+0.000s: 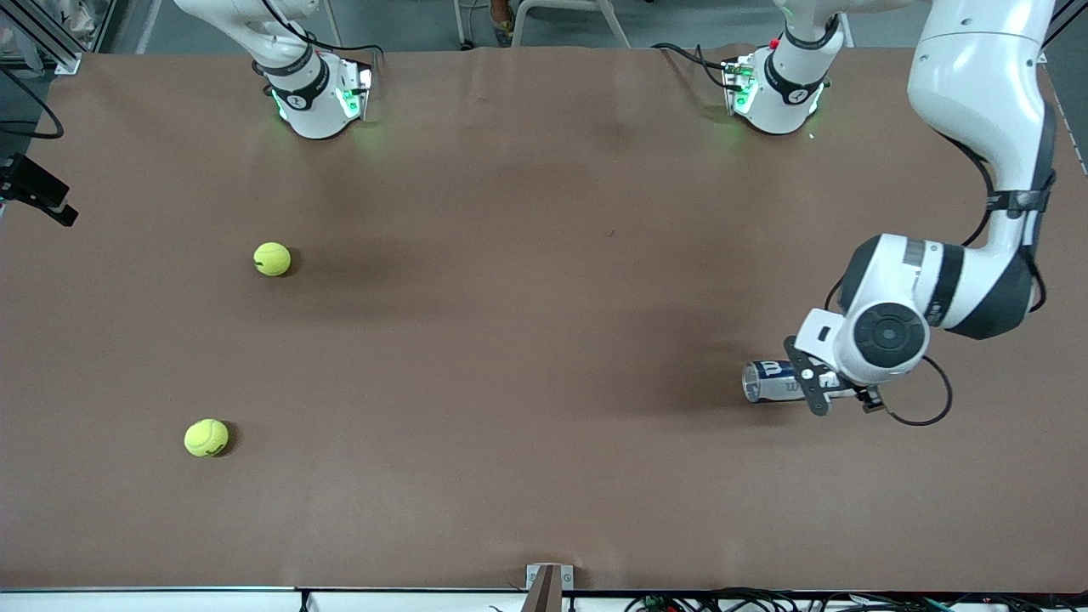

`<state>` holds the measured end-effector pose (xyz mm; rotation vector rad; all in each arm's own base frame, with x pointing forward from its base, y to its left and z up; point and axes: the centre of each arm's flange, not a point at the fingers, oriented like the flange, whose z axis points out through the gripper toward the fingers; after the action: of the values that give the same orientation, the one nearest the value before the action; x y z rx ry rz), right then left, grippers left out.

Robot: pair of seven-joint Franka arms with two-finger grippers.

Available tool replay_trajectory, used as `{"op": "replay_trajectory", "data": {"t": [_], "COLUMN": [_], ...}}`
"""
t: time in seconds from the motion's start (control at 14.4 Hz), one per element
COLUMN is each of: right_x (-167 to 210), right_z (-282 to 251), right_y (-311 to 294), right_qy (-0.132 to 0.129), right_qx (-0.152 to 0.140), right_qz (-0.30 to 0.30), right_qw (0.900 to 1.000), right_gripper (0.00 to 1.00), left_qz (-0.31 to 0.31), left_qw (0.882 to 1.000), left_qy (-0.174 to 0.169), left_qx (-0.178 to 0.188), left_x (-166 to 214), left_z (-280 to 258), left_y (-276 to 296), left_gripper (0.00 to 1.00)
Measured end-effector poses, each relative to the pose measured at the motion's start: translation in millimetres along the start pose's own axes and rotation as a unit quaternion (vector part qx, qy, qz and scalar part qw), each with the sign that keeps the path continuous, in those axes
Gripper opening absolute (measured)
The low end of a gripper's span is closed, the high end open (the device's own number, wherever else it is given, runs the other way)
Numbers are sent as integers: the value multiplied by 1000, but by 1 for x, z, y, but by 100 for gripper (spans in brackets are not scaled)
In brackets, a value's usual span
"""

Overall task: Insert tennis ball vertically with right arm
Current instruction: 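Reach the left gripper down to the lying Wilson can, then grasp the can with the left gripper while the right gripper reaches a ball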

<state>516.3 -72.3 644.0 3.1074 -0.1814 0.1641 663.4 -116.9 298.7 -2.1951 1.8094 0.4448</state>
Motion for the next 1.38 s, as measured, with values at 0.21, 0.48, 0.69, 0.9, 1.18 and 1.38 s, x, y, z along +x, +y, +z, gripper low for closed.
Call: {"op": "replay_trajectory", "data": {"t": [0.21,0.48,0.69,0.9,1.18,1.38], "right_x": [-1,-1,-1,-1,-1,-2], "right_z": [2,4,4,4,4,4], "right_y": [0,0,0,-1,-2,-3], "right_qy": [-5,-7,-7,-7,-7,-8], "right_qx": [0,0,0,0,0,0], "right_qz": [0,0,0,-1,-2,-3], "right_qw": [1000,1000,1000,1000,1000,1000], "right_gripper": [100,100,100,100,100,100], "left_qz": [33,46,48,43,32,35], "left_qw": [999,997,994,994,994,993], "left_qy": [-22,-64,-90,-94,-104,-108], "left_qx": [17,14,28,28,24,18], "left_x": [35,36,34,39,48,54], "left_z": [-2,44,59,65,82,90], "left_y": [13,3,-4,-2,2,6], "left_gripper": [99,99,98,98,96,96]}}
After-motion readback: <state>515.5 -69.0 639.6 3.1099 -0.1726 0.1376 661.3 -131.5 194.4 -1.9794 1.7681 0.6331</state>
